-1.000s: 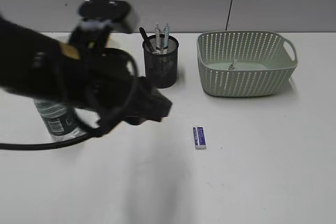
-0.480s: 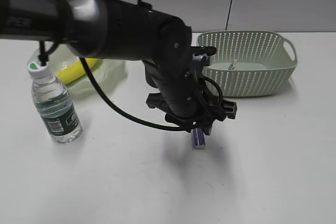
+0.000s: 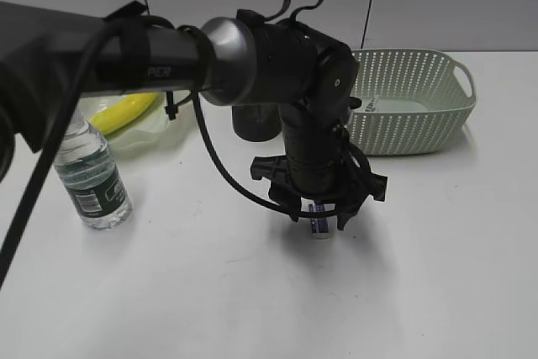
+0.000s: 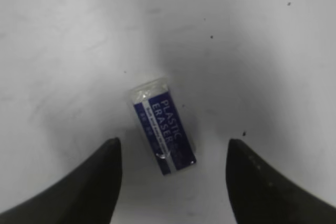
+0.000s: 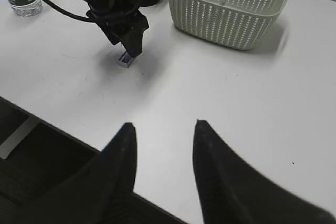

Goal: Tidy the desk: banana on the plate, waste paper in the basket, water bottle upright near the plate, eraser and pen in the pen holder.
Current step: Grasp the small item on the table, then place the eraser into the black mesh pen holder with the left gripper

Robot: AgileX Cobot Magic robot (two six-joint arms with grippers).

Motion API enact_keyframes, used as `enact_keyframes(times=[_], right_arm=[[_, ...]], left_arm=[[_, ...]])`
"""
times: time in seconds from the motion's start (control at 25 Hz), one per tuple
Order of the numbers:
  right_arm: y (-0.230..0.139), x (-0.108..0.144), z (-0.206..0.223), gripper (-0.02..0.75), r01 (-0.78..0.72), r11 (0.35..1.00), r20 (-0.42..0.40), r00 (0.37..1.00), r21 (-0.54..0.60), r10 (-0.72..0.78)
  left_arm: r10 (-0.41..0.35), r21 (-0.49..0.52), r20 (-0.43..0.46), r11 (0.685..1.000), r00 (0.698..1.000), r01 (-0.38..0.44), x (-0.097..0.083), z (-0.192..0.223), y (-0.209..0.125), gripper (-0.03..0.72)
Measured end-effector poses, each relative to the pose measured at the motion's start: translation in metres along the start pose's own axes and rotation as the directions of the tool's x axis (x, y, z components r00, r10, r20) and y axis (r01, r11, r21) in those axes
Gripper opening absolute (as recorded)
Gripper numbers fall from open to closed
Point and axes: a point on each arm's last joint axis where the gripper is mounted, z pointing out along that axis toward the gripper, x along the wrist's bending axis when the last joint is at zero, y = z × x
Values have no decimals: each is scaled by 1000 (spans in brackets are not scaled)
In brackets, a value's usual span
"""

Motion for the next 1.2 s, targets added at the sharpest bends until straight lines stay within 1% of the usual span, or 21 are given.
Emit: enact_keyframes(times=[0.12, 0.2, 0.28, 0.4, 0.44, 0.6, 0.72, 0.8, 0.84, 0.92, 0.96, 1.08, 1.2], right_arm=[[0, 0, 0, 298, 0, 1000, 0, 1000, 0, 0], [0, 0, 0, 298, 0, 1000, 0, 1000, 0, 0], [0, 0, 0, 298, 0, 1000, 0, 1000, 0, 0], [0, 0, 0, 298, 0, 1000, 0, 1000, 0, 0], [0, 0, 0, 298, 0, 1000, 0, 1000, 0, 0], [0, 0, 0, 298, 0, 1000, 0, 1000, 0, 0], [0, 0, 0, 298, 0, 1000, 0, 1000, 0, 0], [0, 0, 0, 298, 0, 1000, 0, 1000, 0, 0], [0, 0, 0, 298, 0, 1000, 0, 1000, 0, 0], [0, 0, 0, 298, 0, 1000, 0, 1000, 0, 0], [0, 0, 0, 297, 0, 1000, 0, 1000, 0, 0], [0, 0, 0, 297, -1, 1000, 0, 1000, 0, 1], [0, 0, 0, 297, -1, 1000, 0, 1000, 0, 1]], left_arm=[[-2, 19, -10, 1000, 1000, 2, 0, 10, 0, 459], [-2, 25, -14, 1000, 1000, 3, 0, 14, -1, 425], [-1, 33, -22, 999, 1000, 1, 1, 20, -1, 350], [9, 31, -38, 999, 999, -8, 2, 20, 0, 183], [9, 31, -38, 999, 999, -8, 2, 20, 0, 173], [9, 34, -41, 999, 999, -8, 2, 19, 0, 175], [9, 30, -38, 1000, 999, -8, 1, 3, 1, 175], [13, -22, -11, 1000, 1000, -13, -2, -25, 5, 175], [23, -69, -3, 997, 1000, -23, -2, -44, 9, 175], [48, -188, -16, 981, 999, -50, 0, -86, 16, 175], [48, -234, -30, 971, 998, -54, 4, -101, 19, 175], [13, -364, -57, 931, 998, -33, 26, -137, 34, 175], [-52, -427, -34, 904, 998, 33, 55, -142, 54, 173]])
